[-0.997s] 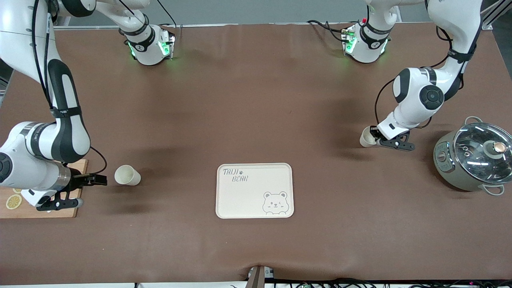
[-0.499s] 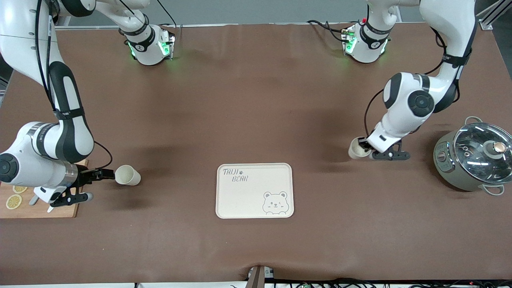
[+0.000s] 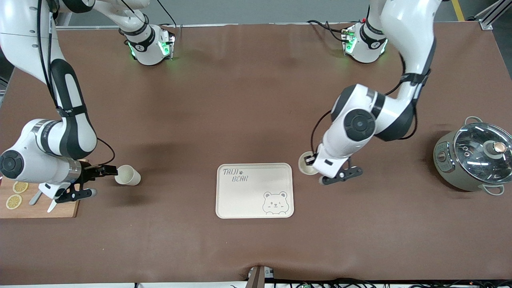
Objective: Place white IKEA cup upright on tray with both arms
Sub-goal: 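Carry the cup to the tray with the left gripper while the right gripper grasps, then lower the held cup upright onto the tray and open the left gripper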
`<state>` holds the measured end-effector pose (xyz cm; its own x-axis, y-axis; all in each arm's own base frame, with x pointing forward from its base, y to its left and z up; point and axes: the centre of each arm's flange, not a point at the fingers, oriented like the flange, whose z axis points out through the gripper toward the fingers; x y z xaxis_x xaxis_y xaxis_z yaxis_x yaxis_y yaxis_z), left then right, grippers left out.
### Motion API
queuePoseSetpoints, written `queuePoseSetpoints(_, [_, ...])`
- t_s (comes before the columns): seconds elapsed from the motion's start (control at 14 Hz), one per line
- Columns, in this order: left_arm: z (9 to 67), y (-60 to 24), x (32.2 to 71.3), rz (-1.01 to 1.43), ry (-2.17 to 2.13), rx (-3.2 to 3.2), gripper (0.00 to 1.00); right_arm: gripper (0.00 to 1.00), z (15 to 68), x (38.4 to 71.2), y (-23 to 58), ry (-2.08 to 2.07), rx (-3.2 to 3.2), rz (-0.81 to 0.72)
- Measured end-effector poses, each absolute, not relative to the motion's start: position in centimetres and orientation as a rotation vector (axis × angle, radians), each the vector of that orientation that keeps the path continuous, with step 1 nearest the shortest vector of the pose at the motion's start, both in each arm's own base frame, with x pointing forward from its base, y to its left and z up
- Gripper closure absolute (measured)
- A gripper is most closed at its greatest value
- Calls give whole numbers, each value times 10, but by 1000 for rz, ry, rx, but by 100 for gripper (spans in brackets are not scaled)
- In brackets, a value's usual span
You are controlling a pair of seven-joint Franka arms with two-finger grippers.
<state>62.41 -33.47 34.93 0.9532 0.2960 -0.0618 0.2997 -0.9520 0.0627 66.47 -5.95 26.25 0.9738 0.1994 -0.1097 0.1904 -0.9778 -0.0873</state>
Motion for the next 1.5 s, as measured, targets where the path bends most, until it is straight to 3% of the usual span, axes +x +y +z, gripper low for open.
queuePoseSetpoints(0.57, [274,-451,593,-14,580,2944,96,0,238,656,-45,-328,-3064,114])
queuePoseSetpoints(0.85, [246,-445,602,17,613,2938,96,0,233,655,-38,-345,-3071,79])
queuePoseSetpoints(1.5, [245,-433,612,61,615,2963,96,0,231,655,-40,-340,-3082,41])
